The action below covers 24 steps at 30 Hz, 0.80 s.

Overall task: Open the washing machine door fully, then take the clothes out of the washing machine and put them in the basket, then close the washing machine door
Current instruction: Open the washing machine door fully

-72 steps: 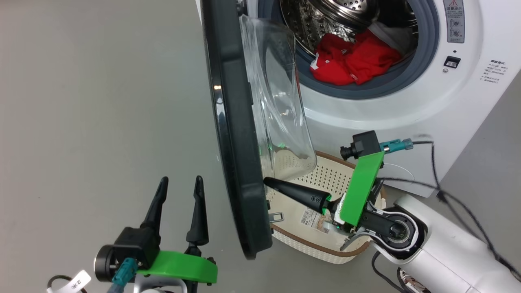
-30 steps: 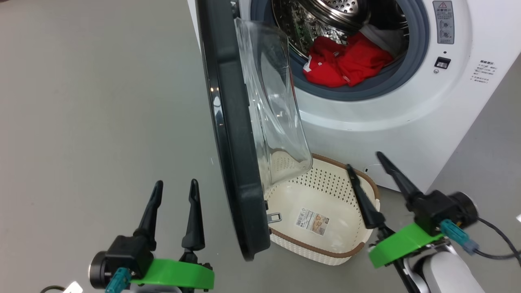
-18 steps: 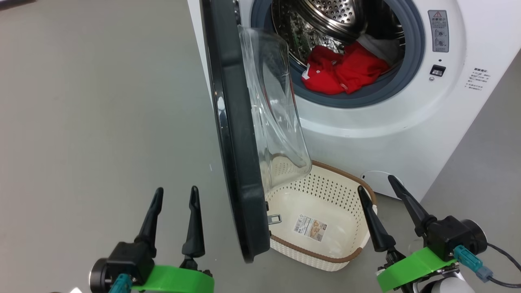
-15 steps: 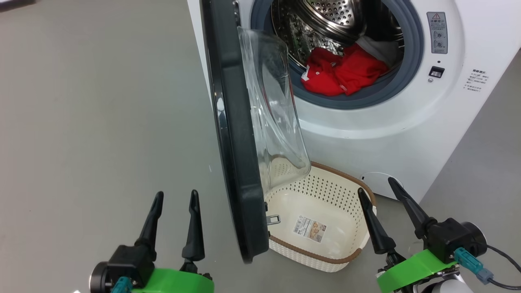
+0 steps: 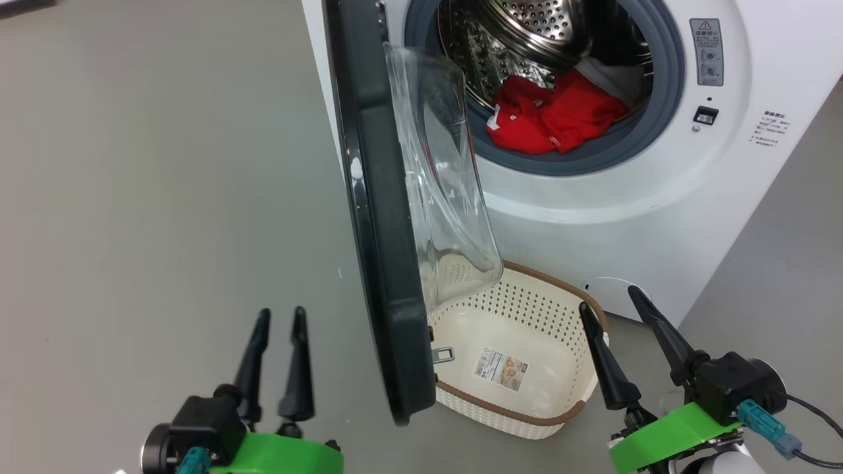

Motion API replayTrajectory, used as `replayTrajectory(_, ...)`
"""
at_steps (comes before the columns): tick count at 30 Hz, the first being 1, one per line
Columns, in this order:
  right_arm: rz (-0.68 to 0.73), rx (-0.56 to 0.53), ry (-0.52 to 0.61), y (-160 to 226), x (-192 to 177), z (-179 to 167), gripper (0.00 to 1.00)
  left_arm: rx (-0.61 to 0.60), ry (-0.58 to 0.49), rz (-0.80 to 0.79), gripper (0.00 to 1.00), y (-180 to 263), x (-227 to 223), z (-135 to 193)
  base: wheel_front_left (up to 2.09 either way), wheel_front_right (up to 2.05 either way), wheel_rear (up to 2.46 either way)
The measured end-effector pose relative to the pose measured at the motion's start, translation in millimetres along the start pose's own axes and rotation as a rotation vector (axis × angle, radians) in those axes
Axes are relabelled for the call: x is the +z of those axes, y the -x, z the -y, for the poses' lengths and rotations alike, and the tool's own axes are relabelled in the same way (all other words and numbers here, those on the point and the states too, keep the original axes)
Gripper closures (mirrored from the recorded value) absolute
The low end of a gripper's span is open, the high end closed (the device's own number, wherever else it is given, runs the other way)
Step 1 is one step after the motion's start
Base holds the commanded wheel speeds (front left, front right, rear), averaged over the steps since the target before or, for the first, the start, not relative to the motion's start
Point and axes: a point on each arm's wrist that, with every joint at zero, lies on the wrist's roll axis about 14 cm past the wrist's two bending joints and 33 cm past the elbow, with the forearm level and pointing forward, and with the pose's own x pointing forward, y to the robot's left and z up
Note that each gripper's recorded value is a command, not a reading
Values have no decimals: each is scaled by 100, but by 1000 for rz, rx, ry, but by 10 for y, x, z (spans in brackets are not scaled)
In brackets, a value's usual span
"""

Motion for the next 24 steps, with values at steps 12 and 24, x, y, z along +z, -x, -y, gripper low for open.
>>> replayTrajectory(12, -13, -14, -16, 30, -46, 38, 0, -44, -134, 157, 100, -81, 436, 130, 0, 0, 0)
replayTrajectory(24, -20, -29, -32, 57, -74, 77, 0, -254, -66, 389, 100, -37, 1143, 788, 0, 0, 0)
